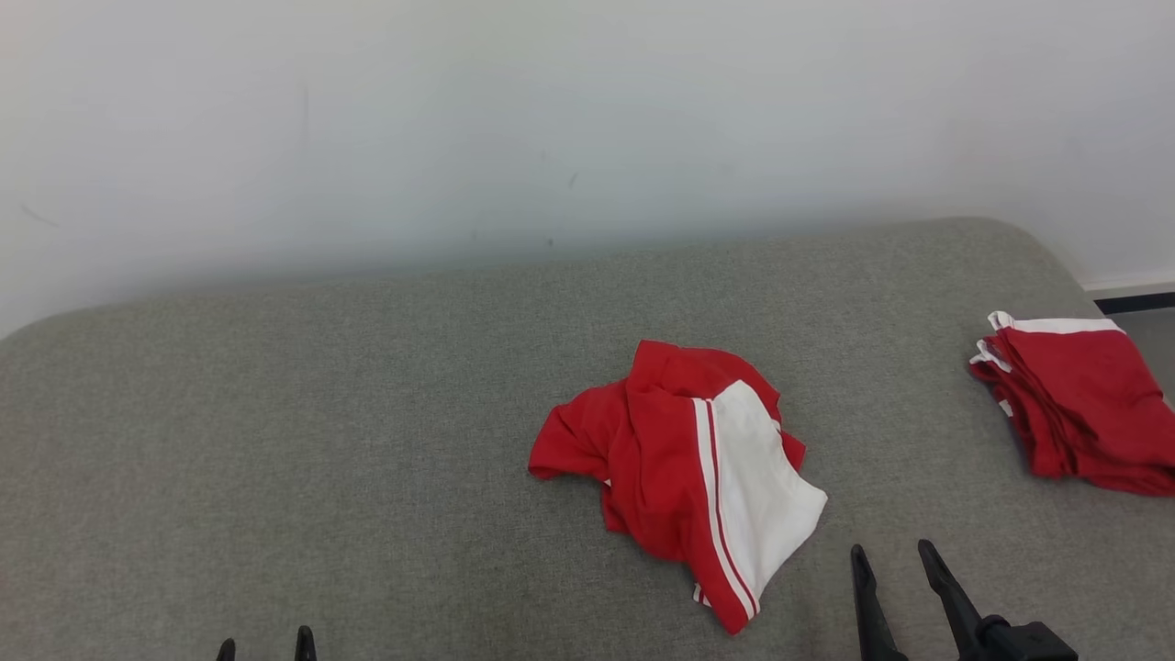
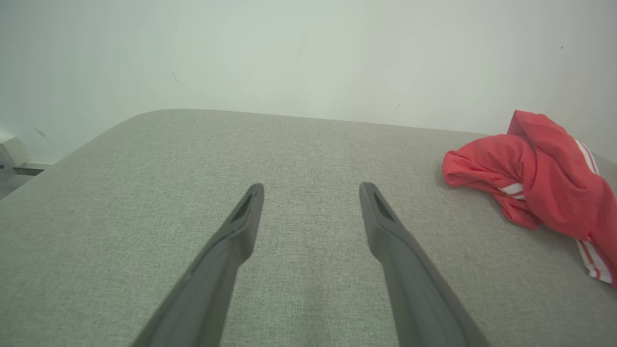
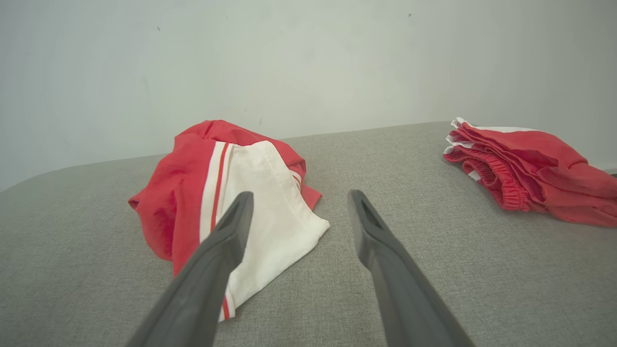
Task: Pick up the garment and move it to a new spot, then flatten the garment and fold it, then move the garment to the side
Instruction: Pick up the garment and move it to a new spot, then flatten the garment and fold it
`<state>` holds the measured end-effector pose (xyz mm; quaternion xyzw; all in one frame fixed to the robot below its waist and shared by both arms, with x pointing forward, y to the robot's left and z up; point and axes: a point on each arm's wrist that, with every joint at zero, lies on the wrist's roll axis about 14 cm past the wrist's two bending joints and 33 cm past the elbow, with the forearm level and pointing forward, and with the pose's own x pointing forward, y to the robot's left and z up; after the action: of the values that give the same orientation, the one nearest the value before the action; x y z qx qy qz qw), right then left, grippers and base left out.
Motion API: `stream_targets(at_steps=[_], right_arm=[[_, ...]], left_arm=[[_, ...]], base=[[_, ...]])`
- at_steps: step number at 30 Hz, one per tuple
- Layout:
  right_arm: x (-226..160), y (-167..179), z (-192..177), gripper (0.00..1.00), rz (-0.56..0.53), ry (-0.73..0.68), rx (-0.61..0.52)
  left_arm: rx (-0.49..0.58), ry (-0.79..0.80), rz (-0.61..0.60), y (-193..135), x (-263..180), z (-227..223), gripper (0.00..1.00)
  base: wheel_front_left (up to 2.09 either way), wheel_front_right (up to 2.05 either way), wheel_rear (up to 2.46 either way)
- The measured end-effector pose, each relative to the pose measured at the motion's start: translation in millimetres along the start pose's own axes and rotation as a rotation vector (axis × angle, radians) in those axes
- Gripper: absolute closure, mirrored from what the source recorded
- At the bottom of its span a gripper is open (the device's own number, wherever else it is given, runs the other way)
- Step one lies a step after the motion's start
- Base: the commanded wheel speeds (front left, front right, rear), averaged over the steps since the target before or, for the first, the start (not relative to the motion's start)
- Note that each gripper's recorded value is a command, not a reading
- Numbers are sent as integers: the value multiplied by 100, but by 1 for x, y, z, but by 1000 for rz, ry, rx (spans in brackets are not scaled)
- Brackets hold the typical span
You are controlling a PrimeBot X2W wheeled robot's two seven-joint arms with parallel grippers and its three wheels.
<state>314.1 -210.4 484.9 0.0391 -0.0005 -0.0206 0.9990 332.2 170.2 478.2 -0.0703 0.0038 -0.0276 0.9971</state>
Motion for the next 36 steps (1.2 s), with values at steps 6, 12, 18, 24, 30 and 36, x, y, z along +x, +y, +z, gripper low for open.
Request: stream_targets(at_steps=[6, 12, 18, 24, 30, 36], right_arm=[[1, 1, -1, 0, 2, 4, -1], [2, 1, -4, 0, 2, 14, 0], [3, 2, -6, 0, 4, 18, 3], [3, 4, -6, 0, 9, 16, 11], [4, 1, -5, 0, 0, 13, 10], [-1, -7, -4, 0, -31, 11, 12]], left_arm=[[-2, 5, -9, -3, 2, -2, 0], [-6, 11, -14, -4, 4, -4, 0], [-7, 14, -20, -7, 7, -4, 0], [-10, 14, -28, -8, 8, -5, 0], [-18, 15, -89, -26, 13, -5, 0], [-36, 53, -225, -67, 24, -17, 0]], base=[[0, 0, 0], [0, 0, 0], [0, 0, 0], [0, 0, 0], [0, 0, 0], [0, 0, 0]])
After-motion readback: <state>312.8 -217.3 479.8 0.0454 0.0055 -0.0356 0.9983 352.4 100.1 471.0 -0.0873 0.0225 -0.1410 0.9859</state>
